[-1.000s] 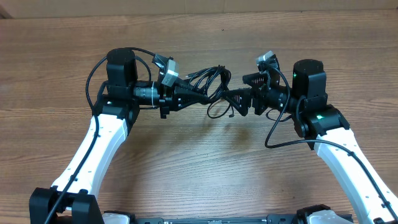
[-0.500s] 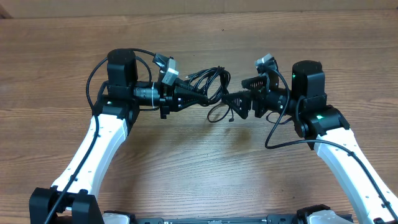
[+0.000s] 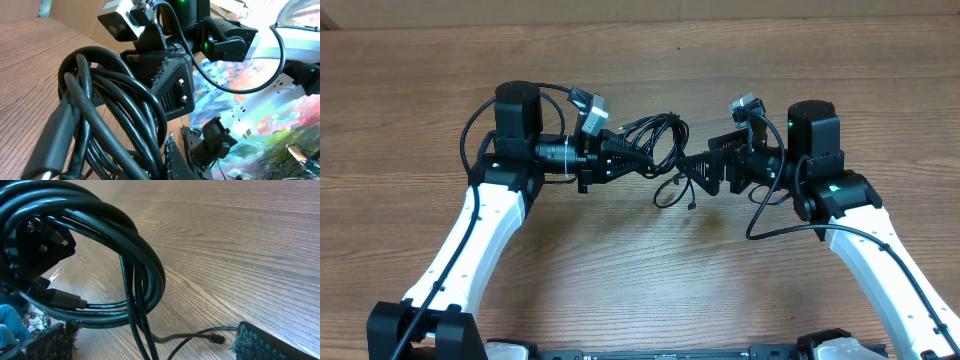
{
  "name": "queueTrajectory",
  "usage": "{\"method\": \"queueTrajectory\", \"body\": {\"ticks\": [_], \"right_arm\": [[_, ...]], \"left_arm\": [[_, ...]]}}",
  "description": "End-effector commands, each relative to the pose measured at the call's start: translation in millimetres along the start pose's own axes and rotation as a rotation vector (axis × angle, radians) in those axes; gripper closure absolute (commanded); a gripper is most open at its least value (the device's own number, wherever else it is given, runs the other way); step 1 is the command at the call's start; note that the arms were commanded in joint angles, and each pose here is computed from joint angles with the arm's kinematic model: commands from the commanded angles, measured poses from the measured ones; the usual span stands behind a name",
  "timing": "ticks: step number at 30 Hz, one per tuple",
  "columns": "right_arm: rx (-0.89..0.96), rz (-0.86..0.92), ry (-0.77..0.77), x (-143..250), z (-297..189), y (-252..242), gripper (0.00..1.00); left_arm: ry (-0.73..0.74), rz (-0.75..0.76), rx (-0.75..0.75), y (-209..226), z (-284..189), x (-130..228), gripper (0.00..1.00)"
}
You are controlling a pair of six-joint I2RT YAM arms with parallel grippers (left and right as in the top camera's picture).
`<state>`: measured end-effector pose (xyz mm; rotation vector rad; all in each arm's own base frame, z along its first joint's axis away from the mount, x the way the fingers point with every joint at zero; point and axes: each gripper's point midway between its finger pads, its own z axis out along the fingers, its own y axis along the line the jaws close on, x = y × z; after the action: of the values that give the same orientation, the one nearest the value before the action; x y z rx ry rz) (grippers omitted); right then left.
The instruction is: Untangle cables
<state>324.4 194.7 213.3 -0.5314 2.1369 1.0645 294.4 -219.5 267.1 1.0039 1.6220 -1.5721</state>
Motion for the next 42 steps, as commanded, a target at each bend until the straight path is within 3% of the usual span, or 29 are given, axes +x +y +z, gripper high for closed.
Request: {"method": "queueTrajectory", "body": {"ticks": [1,11,17,27,31,34,38,40,42], "right_arm": [[0.019,-0.014,-0.017,-7.0,-1.4,-0.6,0.0],[0.021,-0.015,-0.019,-7.6,-1.4,-0.9,0.0],[0.013,-0.047,-0.052,-16.6,-1.7,1.1,0.0],[-0.047,-0.019,-0.01,-6.4,5.8,4.1,0.0],[-0.054,-0.183,0.004,-1.3,10.4,3.9,0.0],[-0.14,-0.218,0.008,0.6,14.6,21.6,0.12],[-0.212,-0.345,0.019,7.5,24.5,41.1,0.21],[-0.212,-0.386,0.001,3.3,29.7,43.2,0.28],[-0.142,-0.399,-0.013,-2.1,35.5,29.2,0.43]], "left_arm": [[-0.003,0.036,0.015,-8.2,1.4,-10.1,0.96],[-0.002,0.028,0.05,-14.3,0.7,-9.3,0.96],[-0.011,0.149,0.033,-11.6,0.6,-15.6,0.96],[-0.002,0.07,0.138,-30.4,0.2,-18.5,0.96],[-0.007,0.145,0.136,-31.7,-0.5,-26.5,0.96],[-0.004,0.119,0.136,-35.2,-0.8,-36.5,0.96],[0.004,0.133,0.153,-39.7,4.8,-36.6,0.96],[0.008,0.087,0.154,-39.7,5.2,-36.3,0.96],[0.01,0.06,0.154,-39.8,5.2,-36.2,0.96]]}}
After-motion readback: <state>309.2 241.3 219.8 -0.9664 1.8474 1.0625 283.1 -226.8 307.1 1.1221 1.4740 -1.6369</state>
